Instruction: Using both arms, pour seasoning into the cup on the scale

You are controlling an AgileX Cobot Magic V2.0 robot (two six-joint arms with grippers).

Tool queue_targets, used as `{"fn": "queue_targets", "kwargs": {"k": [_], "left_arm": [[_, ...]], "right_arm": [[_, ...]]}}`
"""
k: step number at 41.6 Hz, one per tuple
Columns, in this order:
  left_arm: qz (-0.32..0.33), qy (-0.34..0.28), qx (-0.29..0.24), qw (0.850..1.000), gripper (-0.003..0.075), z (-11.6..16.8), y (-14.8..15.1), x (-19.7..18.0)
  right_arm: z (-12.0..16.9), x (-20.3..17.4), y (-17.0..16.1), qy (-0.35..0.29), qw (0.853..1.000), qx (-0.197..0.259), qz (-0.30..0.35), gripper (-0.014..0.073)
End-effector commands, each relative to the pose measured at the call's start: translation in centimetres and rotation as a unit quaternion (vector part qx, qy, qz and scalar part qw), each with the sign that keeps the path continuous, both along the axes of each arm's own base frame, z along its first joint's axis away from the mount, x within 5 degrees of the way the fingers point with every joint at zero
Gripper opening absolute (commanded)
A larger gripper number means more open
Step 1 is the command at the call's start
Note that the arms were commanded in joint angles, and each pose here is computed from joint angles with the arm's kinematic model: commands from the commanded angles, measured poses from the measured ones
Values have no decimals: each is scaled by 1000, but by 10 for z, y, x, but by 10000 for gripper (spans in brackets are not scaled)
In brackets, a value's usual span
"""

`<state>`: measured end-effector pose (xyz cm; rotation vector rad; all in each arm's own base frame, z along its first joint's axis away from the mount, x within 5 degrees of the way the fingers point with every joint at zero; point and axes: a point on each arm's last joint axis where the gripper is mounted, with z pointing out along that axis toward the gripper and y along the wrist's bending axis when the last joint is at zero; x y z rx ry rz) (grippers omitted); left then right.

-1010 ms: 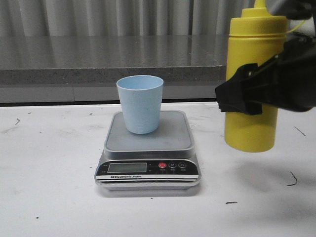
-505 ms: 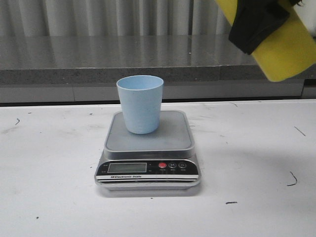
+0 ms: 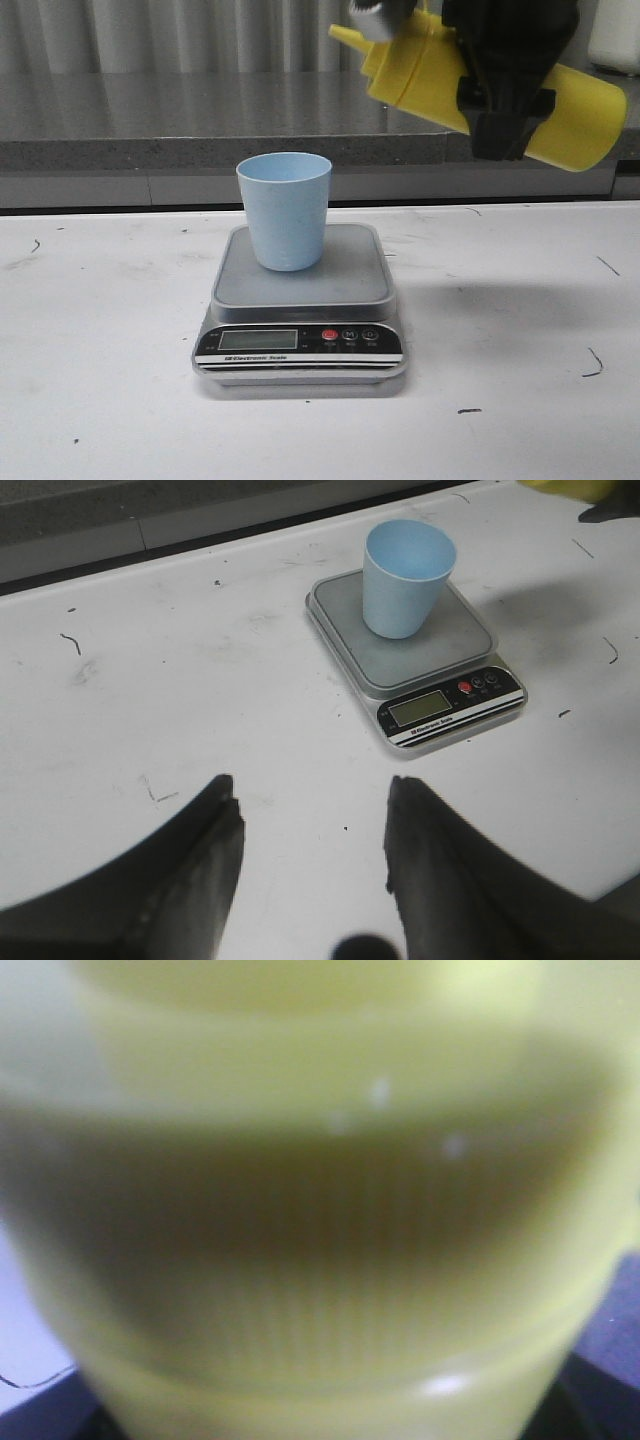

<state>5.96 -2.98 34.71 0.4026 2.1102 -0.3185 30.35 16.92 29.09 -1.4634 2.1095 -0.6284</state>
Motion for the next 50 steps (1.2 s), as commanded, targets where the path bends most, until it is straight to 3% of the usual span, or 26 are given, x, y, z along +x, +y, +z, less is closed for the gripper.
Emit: {"fn": "queue_targets", "kwargs": {"k": [1,8,18,31,42,50], "left_arm": [[4,-38,-24,999,334,13,-1,2],[4,-38,-24,999,334,13,-1,2],[4,-38,-24,999,334,13,-1,2],[4,-38,-24,999,334,13,-1,2],[4,-38,-24,999,334,13,-1,2],[4,-38,-24,999,334,13,-1,2]], "right_arm": [[26,2,3,-74,995,-60,37,298],[17,8,9,-85,986,-134,53,298],[6,17,11,-89,978,-181,60,298],[15,25,21,-106,976,-185,51,298],[29,28,25,-165,948,-258,83,298],[31,29,25,-176,943,-269,87,298]]}}
